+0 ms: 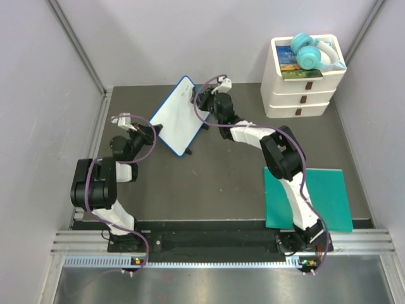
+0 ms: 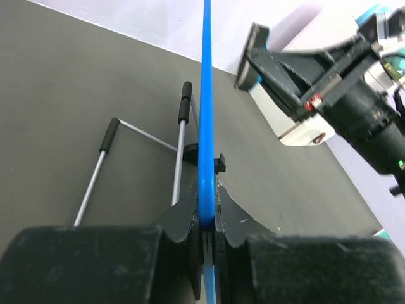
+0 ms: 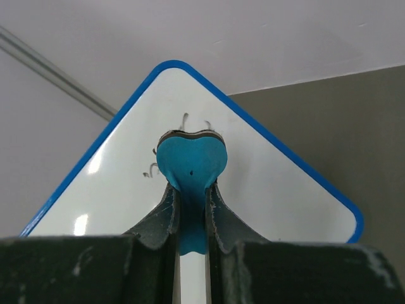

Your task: Erase the whiteboard

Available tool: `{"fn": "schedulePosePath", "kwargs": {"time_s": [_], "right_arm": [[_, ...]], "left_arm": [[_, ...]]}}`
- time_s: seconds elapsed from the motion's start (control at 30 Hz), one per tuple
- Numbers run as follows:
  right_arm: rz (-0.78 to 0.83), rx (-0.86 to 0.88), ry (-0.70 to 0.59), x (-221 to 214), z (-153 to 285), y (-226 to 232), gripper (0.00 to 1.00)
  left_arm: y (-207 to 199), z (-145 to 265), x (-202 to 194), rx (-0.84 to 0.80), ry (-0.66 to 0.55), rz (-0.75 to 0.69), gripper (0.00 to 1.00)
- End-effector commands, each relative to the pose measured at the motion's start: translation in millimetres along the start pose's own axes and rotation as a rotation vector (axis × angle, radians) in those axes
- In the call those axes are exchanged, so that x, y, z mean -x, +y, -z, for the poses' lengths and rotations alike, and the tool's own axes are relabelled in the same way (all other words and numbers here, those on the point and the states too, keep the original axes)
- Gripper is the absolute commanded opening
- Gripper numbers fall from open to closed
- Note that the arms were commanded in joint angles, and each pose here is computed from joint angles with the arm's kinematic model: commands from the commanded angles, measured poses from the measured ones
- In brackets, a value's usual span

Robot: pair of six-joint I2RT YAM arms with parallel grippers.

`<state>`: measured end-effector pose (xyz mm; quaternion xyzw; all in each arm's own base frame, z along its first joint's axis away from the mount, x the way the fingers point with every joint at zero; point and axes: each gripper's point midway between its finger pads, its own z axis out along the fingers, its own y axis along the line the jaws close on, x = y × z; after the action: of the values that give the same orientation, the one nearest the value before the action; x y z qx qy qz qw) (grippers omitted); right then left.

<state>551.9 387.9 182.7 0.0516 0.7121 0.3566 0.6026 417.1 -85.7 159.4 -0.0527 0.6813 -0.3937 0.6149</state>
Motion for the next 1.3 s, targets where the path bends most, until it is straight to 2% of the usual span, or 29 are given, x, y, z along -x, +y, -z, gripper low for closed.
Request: {"fn": "schedulePosePath", "kwargs": {"time_s": [0.0, 0.07, 0.1, 0.13, 0.27, 0.5, 0.67, 0.93, 1.1, 1.27], "right_arm": [[-0.01, 0.13, 0.048, -0.1, -18.5, 29.2, 0.0], [-0.006, 0.178, 0.049, 5.8, -26.5, 44.2, 0.0], [-0.005, 0.188, 0.094, -11.3, -29.5, 41.2, 0.0], [-0.006, 0.22, 0.08, -1.9, -33.1, 53.5, 0.0], [-0.004, 0.246, 0.111, -15.7, -41.5, 66.1, 0.0], [-0.016, 0.051, 0.05, -14.6, -69.3, 22.5, 0.0], [-0.124, -0.06, 0.009, -8.3, -80.6, -20.3, 0.0], [-0.171, -0.118, 0.011, -14.6, -87.0, -60.4, 0.0], [-0.155, -0.019, 0.039, -12.4, -87.2, -34.0, 0.0], [-0.133, 0.087, 0.025, 1.8, -78.2, 17.9, 0.0]], "left_arm": [[-8.6, 19.2, -65.1, -0.049, 0.259, 0.091, 0.0], [-10.7, 20.0, -67.9, -0.062, 0.275, 0.091, 0.0], [-10.6, 20.7, -68.8, -0.062, 0.278, 0.09, 0.0], [-9.8, 21.2, -69.8, -0.062, 0.283, 0.088, 0.0], [-10.5, 21.1, -72.8, -0.072, 0.295, 0.083, 0.0], [-11.7, 25.5, -75.2, -0.074, 0.299, 0.07, 0.0], [-14.9, 26.7, -75.9, -0.087, 0.301, 0.064, 0.0], [-17.4, 27.6, -80.7, -0.098, 0.315, 0.057, 0.0], [-17.2, 27.6, -84.0, -0.096, 0.328, 0.043, 0.0], [-19.5, 27.3, -88.2, -0.106, 0.339, 0.038, 0.0]]}}
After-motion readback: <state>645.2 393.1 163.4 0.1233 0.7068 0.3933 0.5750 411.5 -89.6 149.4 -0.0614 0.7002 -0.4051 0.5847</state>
